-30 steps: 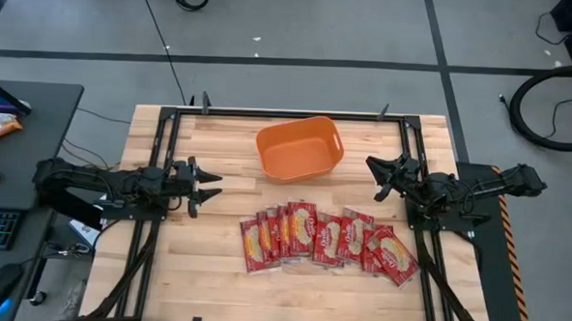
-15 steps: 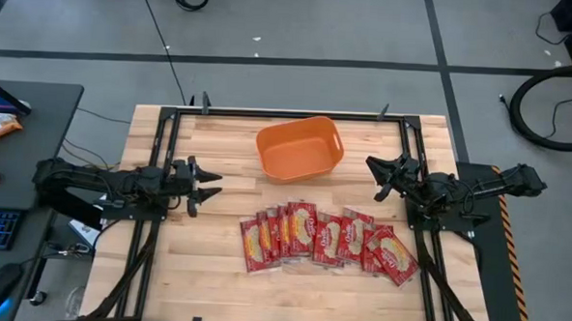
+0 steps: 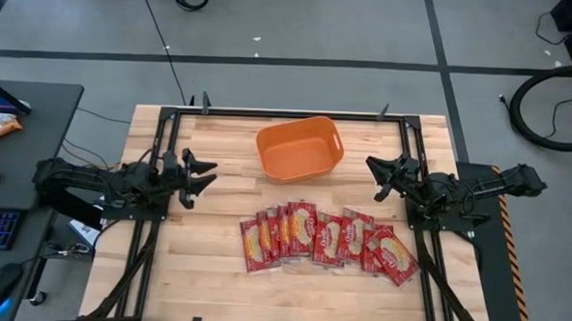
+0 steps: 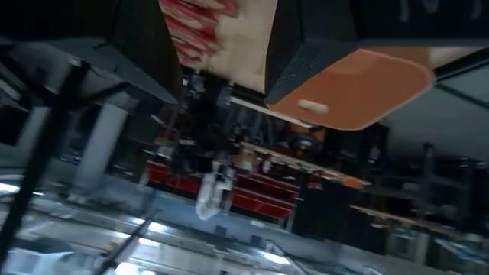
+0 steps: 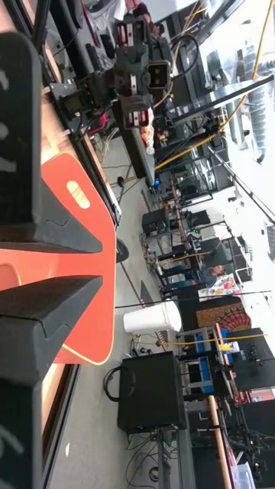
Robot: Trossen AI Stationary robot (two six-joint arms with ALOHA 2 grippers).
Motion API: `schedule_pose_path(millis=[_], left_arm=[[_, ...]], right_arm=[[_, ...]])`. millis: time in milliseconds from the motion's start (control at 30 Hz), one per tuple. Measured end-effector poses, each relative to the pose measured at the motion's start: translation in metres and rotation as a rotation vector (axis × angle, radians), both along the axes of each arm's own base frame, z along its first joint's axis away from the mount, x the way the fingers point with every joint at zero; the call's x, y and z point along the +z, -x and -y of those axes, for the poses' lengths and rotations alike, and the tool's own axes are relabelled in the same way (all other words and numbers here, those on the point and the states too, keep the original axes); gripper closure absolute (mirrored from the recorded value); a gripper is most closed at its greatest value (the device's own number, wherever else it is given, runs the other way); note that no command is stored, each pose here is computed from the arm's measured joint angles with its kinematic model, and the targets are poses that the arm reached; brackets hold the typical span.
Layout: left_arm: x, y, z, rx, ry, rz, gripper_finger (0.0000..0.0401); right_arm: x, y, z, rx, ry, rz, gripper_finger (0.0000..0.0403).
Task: Sort popcorn bags into baskets
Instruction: Put the red popcorn bag into the orange bin
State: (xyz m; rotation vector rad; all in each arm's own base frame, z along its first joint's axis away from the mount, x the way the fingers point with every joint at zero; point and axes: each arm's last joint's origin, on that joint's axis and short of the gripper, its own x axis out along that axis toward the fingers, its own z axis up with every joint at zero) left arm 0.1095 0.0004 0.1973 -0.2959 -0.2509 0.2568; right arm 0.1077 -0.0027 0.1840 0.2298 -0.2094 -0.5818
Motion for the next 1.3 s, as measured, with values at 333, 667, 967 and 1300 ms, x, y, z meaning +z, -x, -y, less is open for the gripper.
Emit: schedule_pose_path(millis=[333, 667, 967, 1300], left_arm=[[0.001, 0.000, 0.001, -0.057, 0.067, 0.030, 0.0209], [0.002, -0.035, 0.017, -0.339, 0.101, -0.185, 0.0209], [-0.003, -0.071, 0.042, -0.495, -0.109, -0.437, 0.0209], [-0.012, -0.120, 0.058, -0.521, -0.203, -0.685, 0.0209]], right_arm=[[0.000, 0.000, 0.000, 0.000, 0.000, 0.000, 0.0341], [0.000, 0.000, 0.000, 0.000, 0.000, 0.000, 0.0341], [0.000, 0.000, 0.000, 0.000, 0.000, 0.000, 0.0341], [0.000, 0.000, 0.000, 0.000, 0.000, 0.000, 0.0341]])
